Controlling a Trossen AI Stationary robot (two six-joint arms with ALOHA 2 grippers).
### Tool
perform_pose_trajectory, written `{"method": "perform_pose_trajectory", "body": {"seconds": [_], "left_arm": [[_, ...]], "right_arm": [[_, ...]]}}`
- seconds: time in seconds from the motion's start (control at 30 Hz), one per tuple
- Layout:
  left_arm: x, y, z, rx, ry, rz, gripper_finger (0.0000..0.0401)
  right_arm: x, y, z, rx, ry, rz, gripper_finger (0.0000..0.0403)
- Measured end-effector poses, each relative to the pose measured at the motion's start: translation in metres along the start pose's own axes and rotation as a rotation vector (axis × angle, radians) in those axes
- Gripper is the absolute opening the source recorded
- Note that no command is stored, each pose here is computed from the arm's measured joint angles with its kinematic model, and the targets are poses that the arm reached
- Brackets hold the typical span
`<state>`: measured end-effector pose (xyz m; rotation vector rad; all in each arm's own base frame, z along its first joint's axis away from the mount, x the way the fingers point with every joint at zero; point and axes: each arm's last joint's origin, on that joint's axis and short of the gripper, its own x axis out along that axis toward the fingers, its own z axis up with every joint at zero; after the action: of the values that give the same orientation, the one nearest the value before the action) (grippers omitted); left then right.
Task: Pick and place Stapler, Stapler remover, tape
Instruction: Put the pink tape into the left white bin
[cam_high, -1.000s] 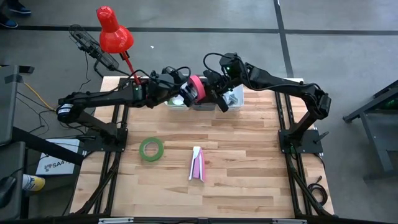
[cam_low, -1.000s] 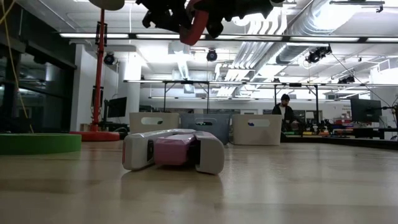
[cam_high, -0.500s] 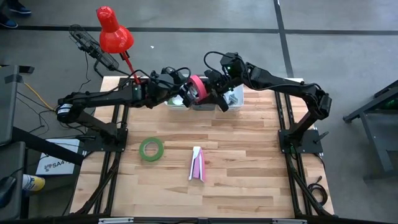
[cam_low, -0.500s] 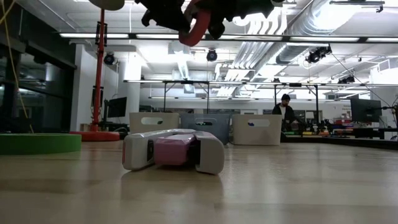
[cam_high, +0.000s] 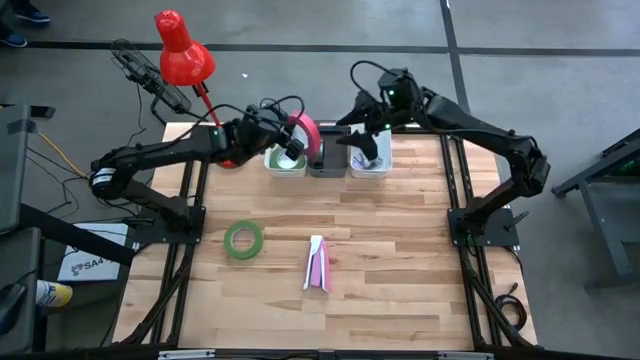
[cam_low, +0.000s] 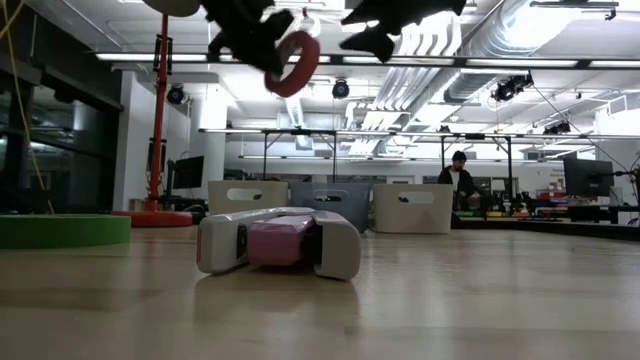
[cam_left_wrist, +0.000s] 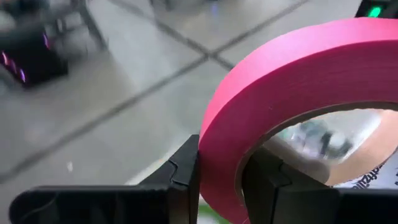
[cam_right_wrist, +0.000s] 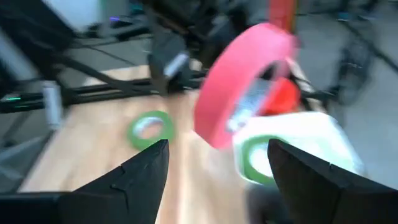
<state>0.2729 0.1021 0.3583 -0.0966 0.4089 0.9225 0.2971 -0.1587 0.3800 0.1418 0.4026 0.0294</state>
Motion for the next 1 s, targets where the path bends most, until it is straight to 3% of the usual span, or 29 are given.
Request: {"method": "perform_pose_trajectory", "body": {"seconds": [0.2,0.47,0.77,1.0], "left_arm": [[0.019,0.032,-0.013,-0.146,0.192,0.013,0.0075],[0.046,0.063,-0.027,-0.236,0.362,0.038,0.0075],[0.083,0.067,-0.051,-0.301,0.52,0.06,0.0075],[0.106,0.06,-0.071,-0.304,0.613,0.096,0.0075]], "right_arm": [[-0.018,-0.012,-0.006,0.046,0.064,-0.151,0.0267],[-0.024,-0.022,-0.015,0.094,0.156,-0.302,0.0267],[-0.03,-0.03,-0.021,0.161,0.203,-0.444,0.0267],[-0.03,-0.03,-0.022,0.165,0.214,-0.456,0.0268]]}}
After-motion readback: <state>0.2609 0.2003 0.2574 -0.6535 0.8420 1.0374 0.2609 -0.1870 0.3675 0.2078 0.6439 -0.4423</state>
